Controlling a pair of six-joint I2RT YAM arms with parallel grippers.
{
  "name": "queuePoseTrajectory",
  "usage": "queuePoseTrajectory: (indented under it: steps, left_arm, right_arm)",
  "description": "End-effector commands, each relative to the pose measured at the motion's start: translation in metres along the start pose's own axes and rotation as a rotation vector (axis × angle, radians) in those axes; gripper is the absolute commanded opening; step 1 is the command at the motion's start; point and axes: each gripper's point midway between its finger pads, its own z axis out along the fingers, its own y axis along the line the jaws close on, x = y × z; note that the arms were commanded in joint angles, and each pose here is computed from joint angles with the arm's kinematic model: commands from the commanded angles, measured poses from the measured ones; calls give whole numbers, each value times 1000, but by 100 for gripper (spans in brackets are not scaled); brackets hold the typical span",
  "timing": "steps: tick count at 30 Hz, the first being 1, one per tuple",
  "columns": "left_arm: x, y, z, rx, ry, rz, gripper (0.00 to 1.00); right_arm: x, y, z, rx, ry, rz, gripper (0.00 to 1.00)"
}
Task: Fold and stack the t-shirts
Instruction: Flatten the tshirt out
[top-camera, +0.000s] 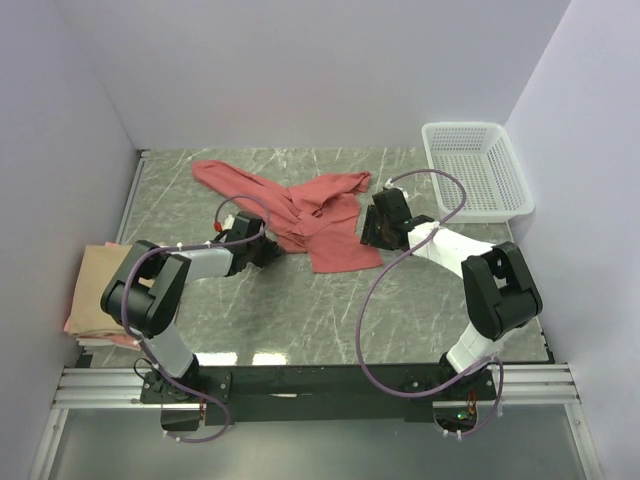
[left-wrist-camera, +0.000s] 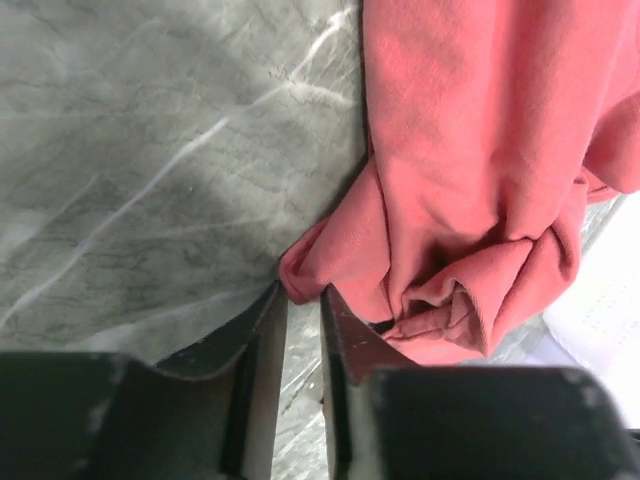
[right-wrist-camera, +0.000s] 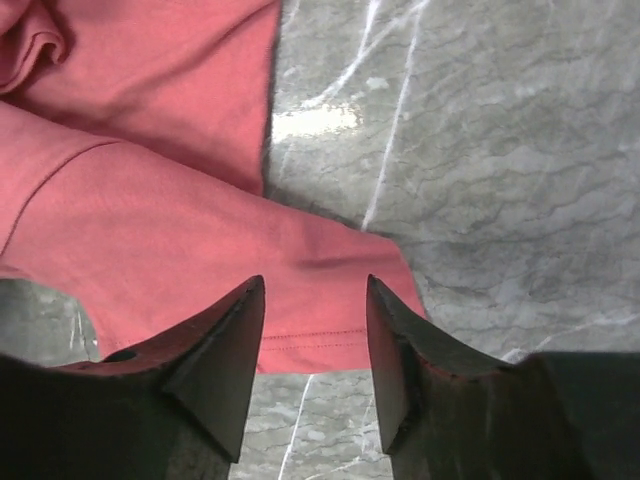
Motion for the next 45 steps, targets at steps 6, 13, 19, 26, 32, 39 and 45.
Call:
queuePoseTrajectory:
  steps: [6,13,19,26,32,39,45]
  left_arm:
    - [-22,-27,-7,49,-100,4,11]
    - [-36,-28,-23,52,-144,26,1]
    - [-43,-31,-33,65,-156,40,1]
    - [-68,-36,-57,56,-216,83,1]
    - [-111,-50,-99,59,-329,115,1]
    - [-148,-59,-162,68,-460,148,1]
    - [-182,-37,-200,46,-539,103,1]
  right_arm:
    - [-11,16,14,-52,-17,-49,56]
    - [1,19,29,-78,16,-62,57]
    - [13,30,25,-112,26,-65,42]
    - [2,31,10,-89,12,-31,0]
    - [-59,20,-42,-65,-128,30,0]
    - [-87,19,-74,-120,-171,26,6]
    - [-58,29,-34,-160,-78,-1,39]
